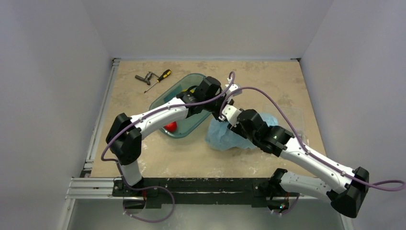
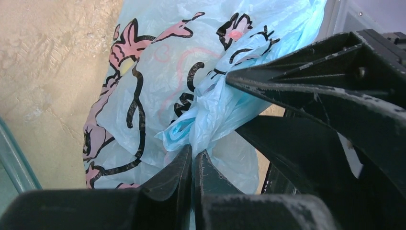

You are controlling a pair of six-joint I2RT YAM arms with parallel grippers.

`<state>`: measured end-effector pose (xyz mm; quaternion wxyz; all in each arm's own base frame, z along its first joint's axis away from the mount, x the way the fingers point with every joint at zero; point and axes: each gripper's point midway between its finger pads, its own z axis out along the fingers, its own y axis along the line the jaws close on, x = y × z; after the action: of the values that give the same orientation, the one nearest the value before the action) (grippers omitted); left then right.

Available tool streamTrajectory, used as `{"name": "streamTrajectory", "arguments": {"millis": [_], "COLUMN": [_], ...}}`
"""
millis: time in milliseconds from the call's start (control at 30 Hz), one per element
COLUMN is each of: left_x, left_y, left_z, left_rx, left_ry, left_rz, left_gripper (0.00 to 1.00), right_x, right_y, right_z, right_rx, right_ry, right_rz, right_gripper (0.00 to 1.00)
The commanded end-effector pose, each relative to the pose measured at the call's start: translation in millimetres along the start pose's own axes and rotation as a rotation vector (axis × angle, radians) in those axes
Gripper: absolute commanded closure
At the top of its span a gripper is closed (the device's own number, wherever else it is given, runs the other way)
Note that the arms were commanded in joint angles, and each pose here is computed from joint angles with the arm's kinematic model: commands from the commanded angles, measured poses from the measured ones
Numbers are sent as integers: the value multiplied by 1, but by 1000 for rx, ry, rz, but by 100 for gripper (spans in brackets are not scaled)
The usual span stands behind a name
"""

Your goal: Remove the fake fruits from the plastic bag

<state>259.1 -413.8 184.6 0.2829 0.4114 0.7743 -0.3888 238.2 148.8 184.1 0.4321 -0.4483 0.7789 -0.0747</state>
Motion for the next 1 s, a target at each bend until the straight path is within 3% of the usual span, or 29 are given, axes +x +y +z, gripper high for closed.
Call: {"name": "streamTrajectory", "arguments": {"millis": [0,167,300,433,533,600,700,800,867,967], "left_x": [-35,-37,-38,-38,-39,-40,-39,-37,-36,-35], "left_y": [-17,-20,-15,6,20,24,26,29,28,28], "left_z": [-15,-17,-19,-22,-25,-25,-25,-23,-22,-21], "left_rx": [55,66,42,-33,-55,-51,-50,-53,-51,-52], "left_ry": [-92,-98,-106,-119,-133,-144,-144,-140,-134,-137], "left_rz": [26,15,10,-49,-107,-131,-143,-152,-155,-163], "left_gripper": [100,100,100,100,100,100,100,100,100,100], "right_x": [2,1,-5,-18,-31,-22,9,65,92,86], "right_y": [-39,-37,-20,-27,-58,-89,-103,-96,-91,-99], "right_z": [-5,-3,0,-11,-38,-64,-84,-100,-109,-108], "right_rx": [231,235,142,177,325,496,632,779,842,865], "right_ry": [13,-22,-55,-163,-336,-439,-466,-475,-461,-499], "right_rz": [-23,-1,31,167,431,765,1193,1738,1840,1731], "right_gripper": [64,70,100,100,100,100,100,100,100,100]}}
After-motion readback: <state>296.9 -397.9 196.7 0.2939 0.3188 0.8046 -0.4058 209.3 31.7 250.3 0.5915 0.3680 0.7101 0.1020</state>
